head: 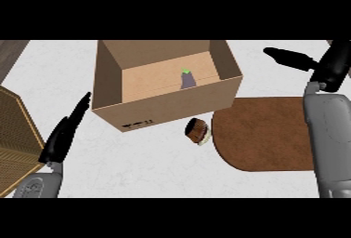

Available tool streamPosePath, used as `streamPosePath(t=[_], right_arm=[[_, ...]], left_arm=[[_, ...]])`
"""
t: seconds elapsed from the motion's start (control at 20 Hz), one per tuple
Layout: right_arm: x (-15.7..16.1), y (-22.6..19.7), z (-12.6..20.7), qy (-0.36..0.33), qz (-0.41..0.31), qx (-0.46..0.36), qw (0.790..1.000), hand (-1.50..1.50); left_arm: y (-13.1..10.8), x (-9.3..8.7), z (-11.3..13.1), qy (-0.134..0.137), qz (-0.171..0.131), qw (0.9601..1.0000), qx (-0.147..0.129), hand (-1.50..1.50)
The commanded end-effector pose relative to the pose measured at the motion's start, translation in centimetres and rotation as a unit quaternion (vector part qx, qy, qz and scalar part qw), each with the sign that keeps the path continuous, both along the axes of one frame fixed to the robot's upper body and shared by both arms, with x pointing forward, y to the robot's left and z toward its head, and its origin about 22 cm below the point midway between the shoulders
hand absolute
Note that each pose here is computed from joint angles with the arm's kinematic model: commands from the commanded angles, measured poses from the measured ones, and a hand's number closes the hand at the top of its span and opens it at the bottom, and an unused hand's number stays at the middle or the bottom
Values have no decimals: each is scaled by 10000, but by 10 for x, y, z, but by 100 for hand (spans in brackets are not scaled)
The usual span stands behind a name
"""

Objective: Pick the eggplant from the cutting board and place it in the cardboard box

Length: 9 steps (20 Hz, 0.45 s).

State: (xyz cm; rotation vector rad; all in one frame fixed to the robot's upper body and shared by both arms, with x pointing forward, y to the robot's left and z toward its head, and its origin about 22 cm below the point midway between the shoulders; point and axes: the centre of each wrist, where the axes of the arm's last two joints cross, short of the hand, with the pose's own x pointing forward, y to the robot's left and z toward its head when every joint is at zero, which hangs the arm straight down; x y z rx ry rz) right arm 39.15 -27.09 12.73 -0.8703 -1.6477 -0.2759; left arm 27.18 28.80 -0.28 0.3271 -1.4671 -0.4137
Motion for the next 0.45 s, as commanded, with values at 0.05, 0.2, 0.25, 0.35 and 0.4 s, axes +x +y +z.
streamPosePath(t=[0.05, 0.2, 0.25, 0.35, 0.4], right_arm=[[-30, -46, -7, -57, 3, 69, 10000, -150], [-27, -70, -20, 80, -61, -141, 9998, -150], [-44, -67, -28, 77, -17, -109, 9999, -150], [-52, -73, -11, 179, 24, -231, 9996, -150], [-46, -78, -26, 92, 6, -203, 9998, -150]], left_arm=[[-22, -9, -10, -15, -38, 10000, 11, 0], [2, 9, -3, -22, -36, 10000, 11, 0], [12, -5, -5, -83, -18, 10000, 24, 0], [-1, 7, 2, 3, -38, 10000, -53, 0], [-10, -2, 4, -20, -28, 10000, 19, 0]])
